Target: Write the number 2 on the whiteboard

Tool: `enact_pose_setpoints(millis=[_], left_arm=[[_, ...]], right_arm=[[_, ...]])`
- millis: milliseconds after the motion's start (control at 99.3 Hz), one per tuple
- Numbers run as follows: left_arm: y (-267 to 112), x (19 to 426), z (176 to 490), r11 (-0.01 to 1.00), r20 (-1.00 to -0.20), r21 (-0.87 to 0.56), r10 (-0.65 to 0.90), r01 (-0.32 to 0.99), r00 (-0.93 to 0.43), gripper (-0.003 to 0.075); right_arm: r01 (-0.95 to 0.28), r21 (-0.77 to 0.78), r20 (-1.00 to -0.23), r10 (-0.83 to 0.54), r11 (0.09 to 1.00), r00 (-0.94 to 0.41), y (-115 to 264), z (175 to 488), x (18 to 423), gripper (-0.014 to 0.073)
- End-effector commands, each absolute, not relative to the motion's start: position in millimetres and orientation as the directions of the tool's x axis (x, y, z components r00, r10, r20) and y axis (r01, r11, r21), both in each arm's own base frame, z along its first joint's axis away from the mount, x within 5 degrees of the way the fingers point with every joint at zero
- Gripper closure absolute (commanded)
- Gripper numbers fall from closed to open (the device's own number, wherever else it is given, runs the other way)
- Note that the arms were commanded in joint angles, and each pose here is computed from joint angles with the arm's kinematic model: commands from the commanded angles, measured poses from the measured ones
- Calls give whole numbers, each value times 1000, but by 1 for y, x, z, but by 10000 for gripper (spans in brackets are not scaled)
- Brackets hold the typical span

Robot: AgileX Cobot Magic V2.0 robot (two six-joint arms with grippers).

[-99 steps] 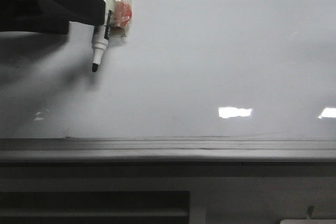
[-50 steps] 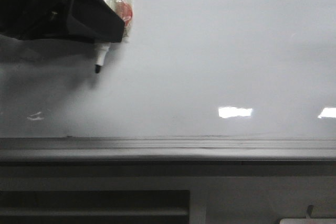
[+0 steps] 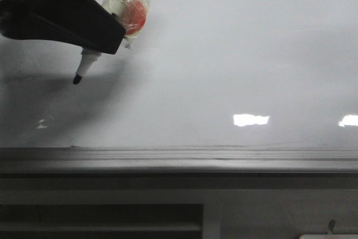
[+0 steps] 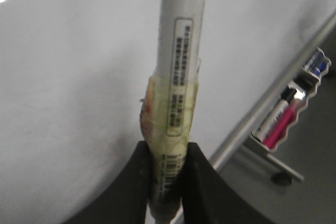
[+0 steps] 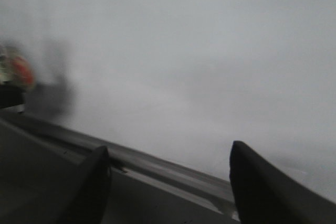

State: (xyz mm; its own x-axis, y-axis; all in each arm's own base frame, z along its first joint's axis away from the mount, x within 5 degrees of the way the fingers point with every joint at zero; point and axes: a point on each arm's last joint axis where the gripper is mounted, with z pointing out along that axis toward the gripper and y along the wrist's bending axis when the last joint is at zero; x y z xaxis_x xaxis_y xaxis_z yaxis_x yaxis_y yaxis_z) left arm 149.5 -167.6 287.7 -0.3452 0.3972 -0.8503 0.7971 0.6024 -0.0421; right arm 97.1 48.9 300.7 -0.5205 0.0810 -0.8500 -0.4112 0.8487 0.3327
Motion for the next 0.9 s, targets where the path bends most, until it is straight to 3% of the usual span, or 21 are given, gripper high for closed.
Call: enact_pose_setpoints(millis=[0,131,332,584,886], left_arm=[[-168,146,311,535,-859,43,451,844,-243,741],[-175,137,323,409,-832,121,539,905,-132,741],[-184,130,335,334,-829,161,557,929,-57,741],[-208,132,333,279,-812,141,581,950,-50,741],[-225,142,344,273,-822,144,568,951,-39,741]], right_arm=[[-548,337,-878,46,765,-477,60,329,105,161],[-691,385,-866,-20,612,-500,75,352,120,161],[-786,440,-836,-122,434,-535,87,375,147,161],[-805,465,-815,-177,368,-552,98,384,175,161],[-831,446,-793,-285,332,-539,116,375,179,161]])
